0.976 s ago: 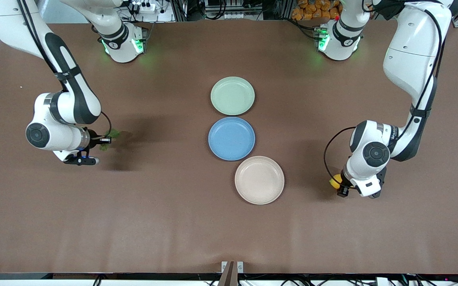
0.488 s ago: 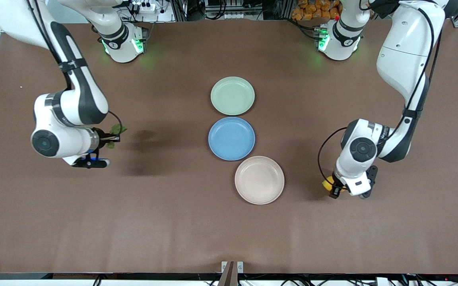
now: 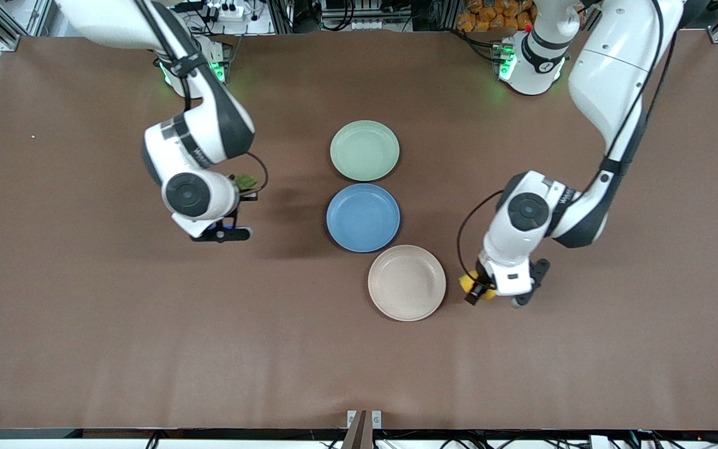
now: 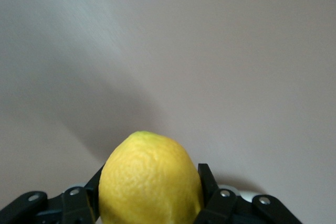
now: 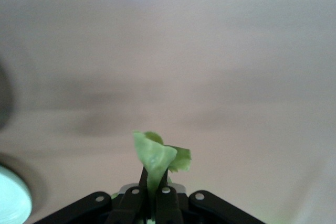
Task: Place lemon and lettuce in plates
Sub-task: 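Carry the lemon to the cream plate while the right gripper carries lettuce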
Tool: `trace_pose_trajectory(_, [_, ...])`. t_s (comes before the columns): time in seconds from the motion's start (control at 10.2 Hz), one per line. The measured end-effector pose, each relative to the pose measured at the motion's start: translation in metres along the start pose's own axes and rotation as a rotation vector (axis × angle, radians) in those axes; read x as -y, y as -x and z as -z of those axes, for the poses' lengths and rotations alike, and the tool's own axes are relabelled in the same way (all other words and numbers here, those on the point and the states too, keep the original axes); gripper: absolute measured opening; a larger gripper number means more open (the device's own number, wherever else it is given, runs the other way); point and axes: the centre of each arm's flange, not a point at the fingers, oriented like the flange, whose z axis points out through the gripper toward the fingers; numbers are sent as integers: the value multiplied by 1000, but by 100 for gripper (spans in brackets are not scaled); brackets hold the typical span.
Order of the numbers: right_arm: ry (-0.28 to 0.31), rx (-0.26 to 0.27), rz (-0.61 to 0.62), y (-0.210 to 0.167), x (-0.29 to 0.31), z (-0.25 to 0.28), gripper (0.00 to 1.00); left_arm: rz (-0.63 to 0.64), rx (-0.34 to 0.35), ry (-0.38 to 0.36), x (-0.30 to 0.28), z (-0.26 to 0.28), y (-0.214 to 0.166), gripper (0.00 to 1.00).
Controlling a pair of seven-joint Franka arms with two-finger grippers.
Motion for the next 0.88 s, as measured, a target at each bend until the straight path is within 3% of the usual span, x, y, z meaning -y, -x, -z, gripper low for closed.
trace_pose_trajectory(0.29, [28, 1, -24, 44, 83, -11, 4, -227, 6, 10, -18, 5, 61, 69])
trace_pose_trajectory(0.59, [30, 3, -39, 82, 140, -22, 4, -481, 22, 0, -20, -10, 80, 69])
trace_pose_trajectory(0.88, [15, -57, -116, 116, 221, -75, 4, -557, 30, 13, -31, -22, 87, 69])
